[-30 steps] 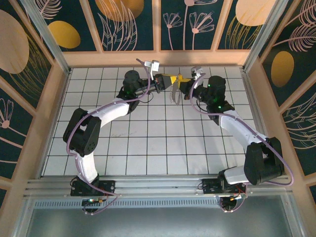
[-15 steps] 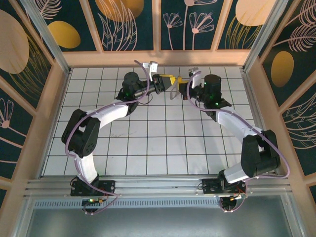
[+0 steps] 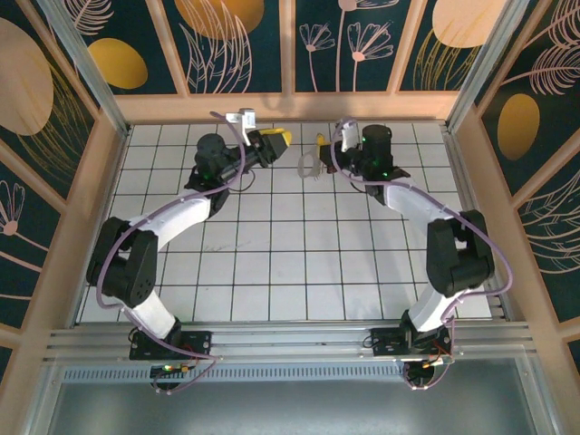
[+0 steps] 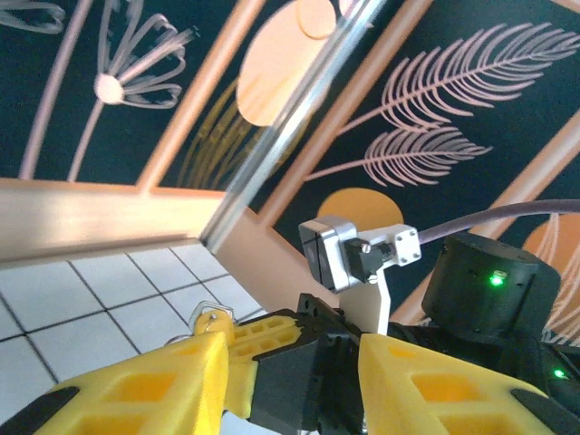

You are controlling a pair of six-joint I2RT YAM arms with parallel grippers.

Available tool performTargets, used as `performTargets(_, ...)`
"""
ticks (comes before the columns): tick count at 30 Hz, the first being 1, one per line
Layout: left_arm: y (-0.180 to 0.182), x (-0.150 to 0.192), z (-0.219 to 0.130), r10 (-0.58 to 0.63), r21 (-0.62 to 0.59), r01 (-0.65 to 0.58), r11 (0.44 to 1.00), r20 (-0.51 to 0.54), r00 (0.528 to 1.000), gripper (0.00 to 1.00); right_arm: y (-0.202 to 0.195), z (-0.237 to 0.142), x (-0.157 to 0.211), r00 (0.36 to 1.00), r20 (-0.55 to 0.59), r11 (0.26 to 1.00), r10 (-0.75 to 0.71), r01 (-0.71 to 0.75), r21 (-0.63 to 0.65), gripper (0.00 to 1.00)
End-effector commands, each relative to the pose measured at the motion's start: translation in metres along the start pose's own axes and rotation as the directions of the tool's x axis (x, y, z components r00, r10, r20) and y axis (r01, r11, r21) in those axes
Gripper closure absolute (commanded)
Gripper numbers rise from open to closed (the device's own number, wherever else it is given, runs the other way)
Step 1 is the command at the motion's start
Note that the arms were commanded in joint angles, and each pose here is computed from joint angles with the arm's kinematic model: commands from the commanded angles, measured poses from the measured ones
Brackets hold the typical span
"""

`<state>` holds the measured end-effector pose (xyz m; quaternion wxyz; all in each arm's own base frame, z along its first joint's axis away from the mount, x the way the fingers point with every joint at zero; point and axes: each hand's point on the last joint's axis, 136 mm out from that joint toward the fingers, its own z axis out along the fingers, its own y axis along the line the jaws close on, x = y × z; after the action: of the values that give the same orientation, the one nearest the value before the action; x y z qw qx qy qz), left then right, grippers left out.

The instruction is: Put the keys on the keyring

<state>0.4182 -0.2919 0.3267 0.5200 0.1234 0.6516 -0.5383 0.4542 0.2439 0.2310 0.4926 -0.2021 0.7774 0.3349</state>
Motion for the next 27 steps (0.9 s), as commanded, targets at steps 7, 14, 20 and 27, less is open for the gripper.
performTargets(7, 0.005, -0.015, -0.02, 0.057, -0.064, -0.055, 0.996, 0.031, 0.998, 0.57, -0.005, 0.06, -0.017, 1.0, -0.029, 0.998, -0.012, 0.01, -0.068, 1.0)
performTargets(14, 0.009, -0.01, -0.02, 0.047, -0.068, -0.046, 0.997, 0.016, 0.999, 0.57, -0.032, 0.06, 0.041, 0.993, -0.095, 0.998, 0.07, -0.07, 0.003, 1.0)
performTargets(20, 0.012, -0.004, -0.019, 0.028, -0.06, -0.027, 0.998, 0.008, 1.0, 0.57, -0.04, 0.033, 0.077, 0.985, -0.116, 0.991, 0.132, -0.127, 0.044, 1.0)
performTargets(27, 0.014, 0.0, -0.019, 0.017, -0.059, -0.017, 0.998, 0.002, 1.0, 0.56, -0.045, 0.012, 0.104, 0.975, -0.145, 0.984, 0.167, -0.156, 0.083, 1.0)
